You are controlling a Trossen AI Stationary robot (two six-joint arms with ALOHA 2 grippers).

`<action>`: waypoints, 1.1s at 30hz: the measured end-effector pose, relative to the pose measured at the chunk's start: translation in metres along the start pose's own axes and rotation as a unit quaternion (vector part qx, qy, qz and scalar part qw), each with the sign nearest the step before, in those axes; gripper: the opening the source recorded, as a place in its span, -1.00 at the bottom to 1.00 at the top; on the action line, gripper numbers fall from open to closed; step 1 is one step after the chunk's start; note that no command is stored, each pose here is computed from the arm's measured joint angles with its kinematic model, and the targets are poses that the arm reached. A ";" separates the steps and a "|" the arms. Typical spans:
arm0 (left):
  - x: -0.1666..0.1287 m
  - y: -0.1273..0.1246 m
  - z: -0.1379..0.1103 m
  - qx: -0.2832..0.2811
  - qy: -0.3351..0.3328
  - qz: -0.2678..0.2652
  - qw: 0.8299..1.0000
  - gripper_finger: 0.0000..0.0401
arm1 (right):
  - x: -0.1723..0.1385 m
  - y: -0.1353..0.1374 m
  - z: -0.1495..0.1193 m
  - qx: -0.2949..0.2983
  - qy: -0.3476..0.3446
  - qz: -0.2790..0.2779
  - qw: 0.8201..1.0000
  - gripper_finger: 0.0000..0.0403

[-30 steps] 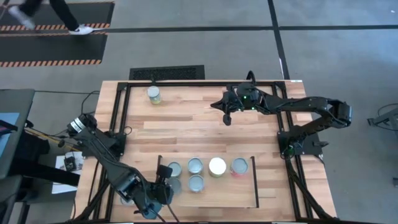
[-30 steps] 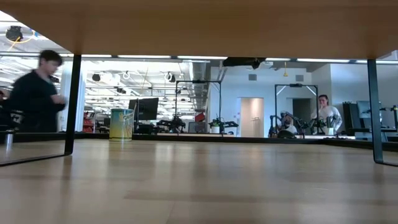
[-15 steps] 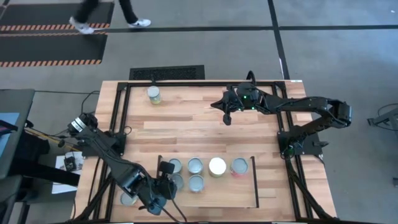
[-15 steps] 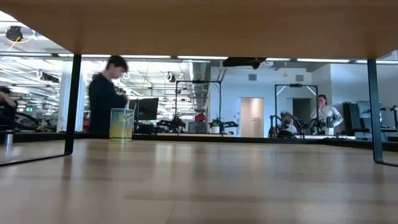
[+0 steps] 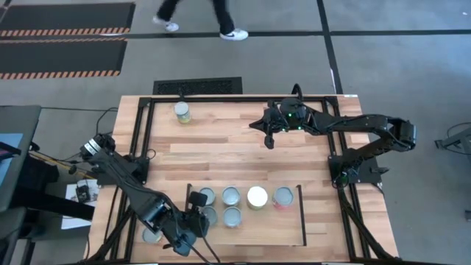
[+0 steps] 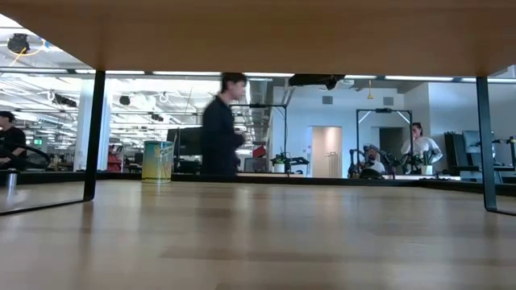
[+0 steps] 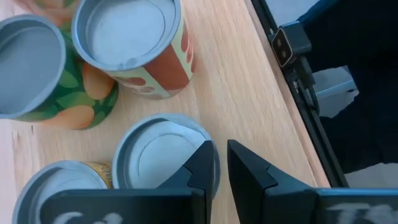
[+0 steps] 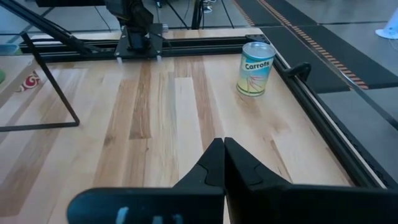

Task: Pick and place cans onto a shelf
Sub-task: Put the red green can on the shelf aligned with other cans on the shelf

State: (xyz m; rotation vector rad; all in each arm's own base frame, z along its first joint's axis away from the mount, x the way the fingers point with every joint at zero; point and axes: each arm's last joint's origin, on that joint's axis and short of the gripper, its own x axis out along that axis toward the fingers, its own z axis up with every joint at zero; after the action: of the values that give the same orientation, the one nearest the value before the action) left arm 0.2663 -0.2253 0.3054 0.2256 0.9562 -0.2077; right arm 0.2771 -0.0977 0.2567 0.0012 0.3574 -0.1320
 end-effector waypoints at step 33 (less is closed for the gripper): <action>-0.052 -0.065 -0.048 -0.057 0.069 0.013 0.996 -1.00 | -0.005 0.016 0.007 -0.058 -0.004 -0.045 0.997 -0.98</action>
State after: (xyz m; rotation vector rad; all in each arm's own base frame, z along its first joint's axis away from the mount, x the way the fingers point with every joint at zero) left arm 0.1817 -0.2696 0.3155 0.1483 1.0982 -0.1149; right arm 0.2769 -0.0815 0.2650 -0.1312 0.3566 -0.2008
